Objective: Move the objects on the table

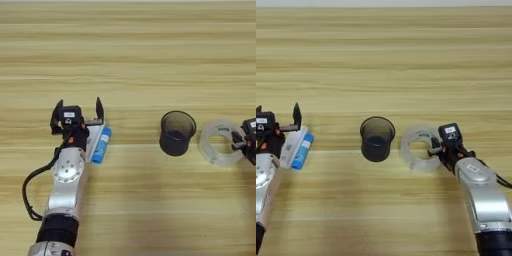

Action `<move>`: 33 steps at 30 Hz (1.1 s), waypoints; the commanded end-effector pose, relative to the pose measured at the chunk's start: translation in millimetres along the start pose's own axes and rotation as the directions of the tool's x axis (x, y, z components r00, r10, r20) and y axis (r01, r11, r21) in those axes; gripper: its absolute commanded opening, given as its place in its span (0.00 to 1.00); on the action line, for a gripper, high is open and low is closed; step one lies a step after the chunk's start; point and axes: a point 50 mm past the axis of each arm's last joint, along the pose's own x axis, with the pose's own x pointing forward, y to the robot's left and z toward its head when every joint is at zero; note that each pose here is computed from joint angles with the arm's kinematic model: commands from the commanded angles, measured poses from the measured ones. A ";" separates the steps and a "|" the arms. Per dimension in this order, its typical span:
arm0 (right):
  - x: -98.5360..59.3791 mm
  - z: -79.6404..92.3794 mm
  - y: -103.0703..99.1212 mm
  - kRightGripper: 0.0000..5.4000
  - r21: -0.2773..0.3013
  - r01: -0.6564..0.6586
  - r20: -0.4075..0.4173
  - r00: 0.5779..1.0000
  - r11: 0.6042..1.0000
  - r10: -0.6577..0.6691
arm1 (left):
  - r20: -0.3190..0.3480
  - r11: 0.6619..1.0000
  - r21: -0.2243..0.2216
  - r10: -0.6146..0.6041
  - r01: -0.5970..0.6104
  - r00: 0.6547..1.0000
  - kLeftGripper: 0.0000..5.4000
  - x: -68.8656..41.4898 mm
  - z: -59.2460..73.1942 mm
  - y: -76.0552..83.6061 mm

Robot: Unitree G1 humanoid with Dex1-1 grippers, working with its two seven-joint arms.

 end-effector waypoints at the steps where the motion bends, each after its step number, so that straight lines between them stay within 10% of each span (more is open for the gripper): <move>1: -4.6 8.9 -4.4 0.22 -0.019 0.050 0.058 0.997 0.999 -0.049 | -0.015 1.000 0.005 -0.003 0.003 1.000 1.00 -0.5 -2.2 -0.2; 33: -15.9 49.1 -9.5 0.20 -0.044 0.143 0.291 0.949 0.989 -0.124 | 0.006 0.999 0.002 -0.036 0.036 0.999 1.00 2.6 1.9 -6.3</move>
